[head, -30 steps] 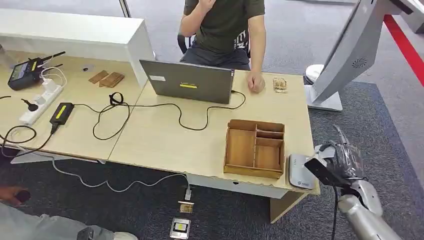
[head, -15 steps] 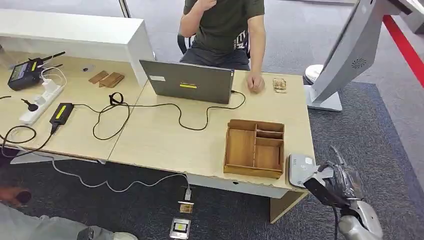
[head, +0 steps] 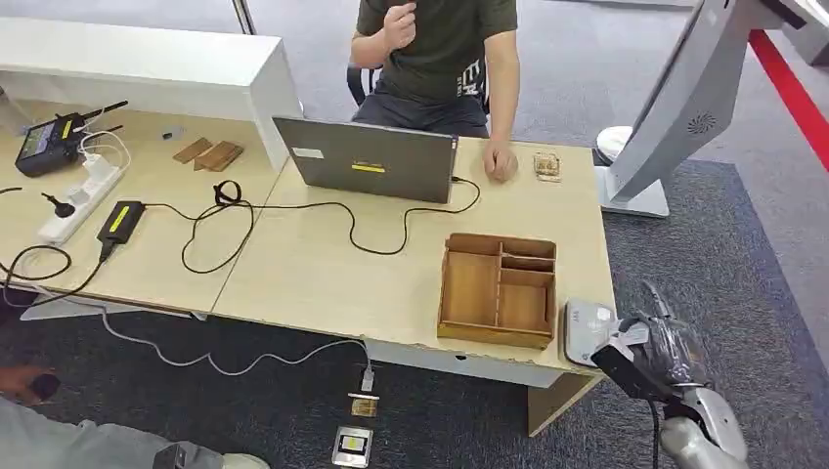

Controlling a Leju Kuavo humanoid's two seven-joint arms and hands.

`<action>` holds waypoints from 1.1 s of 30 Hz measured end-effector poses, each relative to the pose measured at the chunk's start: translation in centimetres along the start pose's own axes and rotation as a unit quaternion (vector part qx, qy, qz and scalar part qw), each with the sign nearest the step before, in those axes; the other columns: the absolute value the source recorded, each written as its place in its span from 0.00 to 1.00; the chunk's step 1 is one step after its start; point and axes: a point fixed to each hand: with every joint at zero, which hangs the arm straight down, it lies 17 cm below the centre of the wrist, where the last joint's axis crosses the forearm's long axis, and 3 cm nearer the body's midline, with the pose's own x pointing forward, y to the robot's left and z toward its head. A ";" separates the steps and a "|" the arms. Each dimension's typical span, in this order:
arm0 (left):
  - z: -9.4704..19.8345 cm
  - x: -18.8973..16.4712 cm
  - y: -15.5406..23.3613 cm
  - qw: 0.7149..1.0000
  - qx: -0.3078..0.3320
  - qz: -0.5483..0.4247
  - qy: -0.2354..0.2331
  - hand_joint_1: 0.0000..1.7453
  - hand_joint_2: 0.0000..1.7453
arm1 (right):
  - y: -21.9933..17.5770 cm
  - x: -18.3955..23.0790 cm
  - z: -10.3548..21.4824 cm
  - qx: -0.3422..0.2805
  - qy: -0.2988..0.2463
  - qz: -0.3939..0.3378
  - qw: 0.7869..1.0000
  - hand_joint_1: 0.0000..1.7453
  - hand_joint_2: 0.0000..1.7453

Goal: Pass the card to the sensor for recognition and then transmit it.

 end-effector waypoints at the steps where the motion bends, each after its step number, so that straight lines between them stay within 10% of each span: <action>1: 0.0 0.0 0.0 1.000 -0.001 0.000 0.001 0.00 0.00 | -0.4 0.3 -0.4 -0.005 -0.008 0.001 1.000 1.00 1.00; 16: 0.1 0.4 -0.7 1.000 -0.008 -0.019 -0.009 0.00 0.00 | -15.0 16.3 -15.4 -0.141 -0.193 0.009 0.971 1.00 1.00; 25: 0.3 0.8 -1.4 0.999 -0.024 -0.031 -0.027 0.00 0.00 | -16.0 25.8 -18.6 -0.139 -0.252 0.008 0.958 1.00 1.00; 33: 0.7 1.3 -2.7 0.996 -0.060 -0.049 -0.052 0.00 0.00 | -13.9 25.2 -19.7 -0.094 -0.210 0.046 0.972 1.00 1.00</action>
